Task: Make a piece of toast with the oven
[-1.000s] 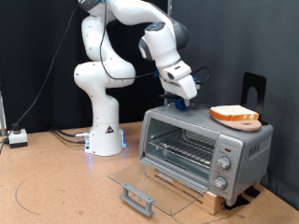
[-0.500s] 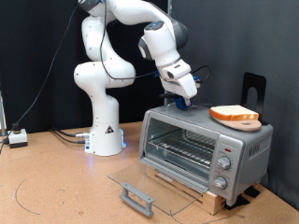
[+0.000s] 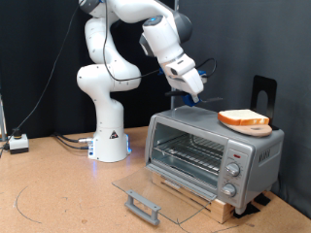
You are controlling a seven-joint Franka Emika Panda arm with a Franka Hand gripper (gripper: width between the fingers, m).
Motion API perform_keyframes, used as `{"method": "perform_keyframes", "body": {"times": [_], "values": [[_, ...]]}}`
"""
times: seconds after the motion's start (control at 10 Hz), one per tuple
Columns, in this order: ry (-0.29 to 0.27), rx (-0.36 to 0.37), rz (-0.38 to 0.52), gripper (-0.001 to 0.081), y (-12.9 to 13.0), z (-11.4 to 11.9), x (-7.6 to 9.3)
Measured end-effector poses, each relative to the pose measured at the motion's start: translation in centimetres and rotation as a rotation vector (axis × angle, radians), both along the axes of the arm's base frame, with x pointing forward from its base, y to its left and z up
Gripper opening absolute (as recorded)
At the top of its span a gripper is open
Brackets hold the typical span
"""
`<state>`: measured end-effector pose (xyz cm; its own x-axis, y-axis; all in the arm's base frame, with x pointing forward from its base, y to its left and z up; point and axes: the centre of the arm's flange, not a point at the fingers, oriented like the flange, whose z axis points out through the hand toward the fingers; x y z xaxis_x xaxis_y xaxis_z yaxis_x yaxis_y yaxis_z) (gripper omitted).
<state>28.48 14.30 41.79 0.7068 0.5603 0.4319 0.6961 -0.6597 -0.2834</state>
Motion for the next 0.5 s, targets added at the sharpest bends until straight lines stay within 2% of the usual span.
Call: {"method": "perform_keyframes", "body": {"times": [0.3, 0.5], "values": [[0.001, 0.020, 0.005, 0.0422, -0.2, 0.8, 0.0], [0.039, 0.074, 0.001, 0.0422, -2.3, 1.3, 0.1]]}}
